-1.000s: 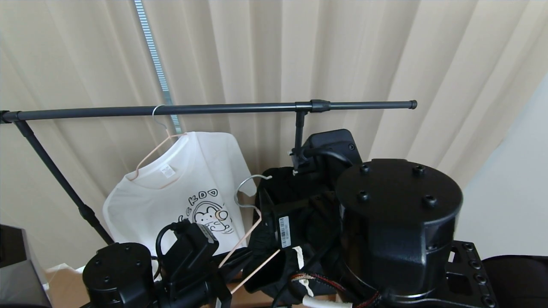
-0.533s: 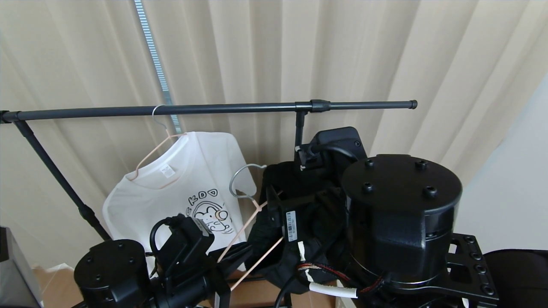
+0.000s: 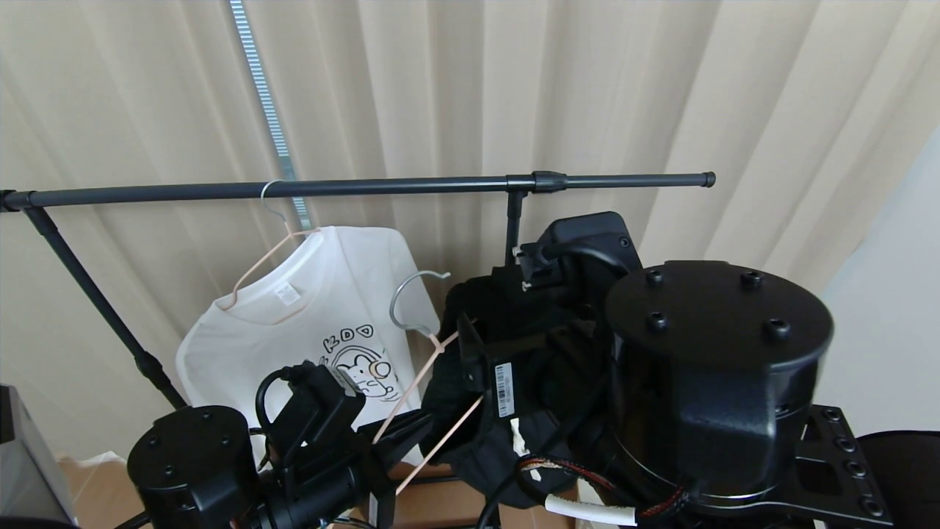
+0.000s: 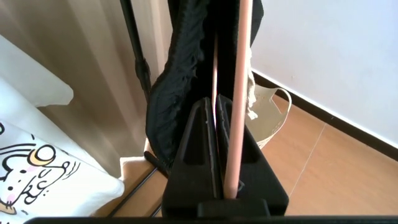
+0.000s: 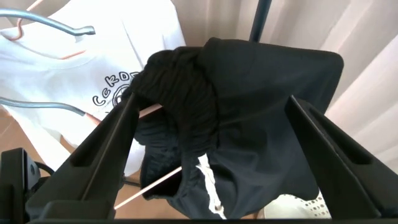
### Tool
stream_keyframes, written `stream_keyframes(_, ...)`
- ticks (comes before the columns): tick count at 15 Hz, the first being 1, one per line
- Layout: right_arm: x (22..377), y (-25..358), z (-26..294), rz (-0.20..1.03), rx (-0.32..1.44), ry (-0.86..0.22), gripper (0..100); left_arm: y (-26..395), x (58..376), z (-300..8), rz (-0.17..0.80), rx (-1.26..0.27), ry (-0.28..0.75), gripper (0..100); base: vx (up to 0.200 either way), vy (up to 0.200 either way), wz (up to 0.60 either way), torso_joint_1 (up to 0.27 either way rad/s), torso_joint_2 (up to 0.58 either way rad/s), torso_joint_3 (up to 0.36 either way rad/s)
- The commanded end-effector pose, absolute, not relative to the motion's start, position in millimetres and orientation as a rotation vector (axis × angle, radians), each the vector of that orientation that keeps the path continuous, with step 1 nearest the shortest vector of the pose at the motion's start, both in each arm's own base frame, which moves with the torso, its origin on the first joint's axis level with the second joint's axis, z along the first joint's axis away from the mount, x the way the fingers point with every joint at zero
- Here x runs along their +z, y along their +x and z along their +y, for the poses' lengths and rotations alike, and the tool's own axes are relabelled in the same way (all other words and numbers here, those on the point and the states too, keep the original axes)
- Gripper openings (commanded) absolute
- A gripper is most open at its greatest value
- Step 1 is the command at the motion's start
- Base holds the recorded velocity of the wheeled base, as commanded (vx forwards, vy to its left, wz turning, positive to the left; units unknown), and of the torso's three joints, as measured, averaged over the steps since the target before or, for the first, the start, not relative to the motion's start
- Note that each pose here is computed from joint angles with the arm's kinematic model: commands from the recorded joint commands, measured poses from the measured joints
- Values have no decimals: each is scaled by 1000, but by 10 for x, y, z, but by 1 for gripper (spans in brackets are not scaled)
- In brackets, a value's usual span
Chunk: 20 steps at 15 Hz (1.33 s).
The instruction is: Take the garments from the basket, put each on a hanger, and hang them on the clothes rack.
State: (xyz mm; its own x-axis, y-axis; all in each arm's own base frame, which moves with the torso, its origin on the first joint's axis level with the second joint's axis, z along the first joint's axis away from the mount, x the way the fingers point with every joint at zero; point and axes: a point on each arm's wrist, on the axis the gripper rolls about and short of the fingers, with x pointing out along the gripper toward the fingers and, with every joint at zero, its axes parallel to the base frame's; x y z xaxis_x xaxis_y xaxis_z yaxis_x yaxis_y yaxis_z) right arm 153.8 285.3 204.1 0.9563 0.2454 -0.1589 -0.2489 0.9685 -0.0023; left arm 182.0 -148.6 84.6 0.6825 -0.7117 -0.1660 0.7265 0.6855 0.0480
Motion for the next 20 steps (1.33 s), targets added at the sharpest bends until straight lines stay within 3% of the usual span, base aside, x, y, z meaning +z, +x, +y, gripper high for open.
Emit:
stream_keyframes(1,2086,1505,2816,150,257,-16,100,1818,848,-1484,137,-808,112,0,0,0,0,0,0,0)
stream_keyframes(6,2209,1467,2614,132,296,-35,100,1798,840,-1469,146,-812,111,0,0,0,0,0,0,0)
stream_keyframes(9,2468,1566,2162,76,335,-60,100,1730,828,-1432,164,-870,108,0,0,0,0,0,0,0)
stream_keyframes(11,2544,1627,1864,50,444,-184,100,1702,837,-1416,163,-892,108,0,0,0,0,0,0,0)
stream_keyframes(13,2559,1711,1640,111,547,-304,100,1675,851,-1403,159,-898,110,0,0,0,0,0,0,0)
stream_keyframes(18,2704,1865,1464,299,843,-470,100,1624,853,-1379,162,-945,112,0,0,0,0,0,0,0)
stream_keyframes(20,2693,1931,1529,300,913,-470,100,1616,861,-1377,158,-946,113,0,0,0,0,0,0,0)
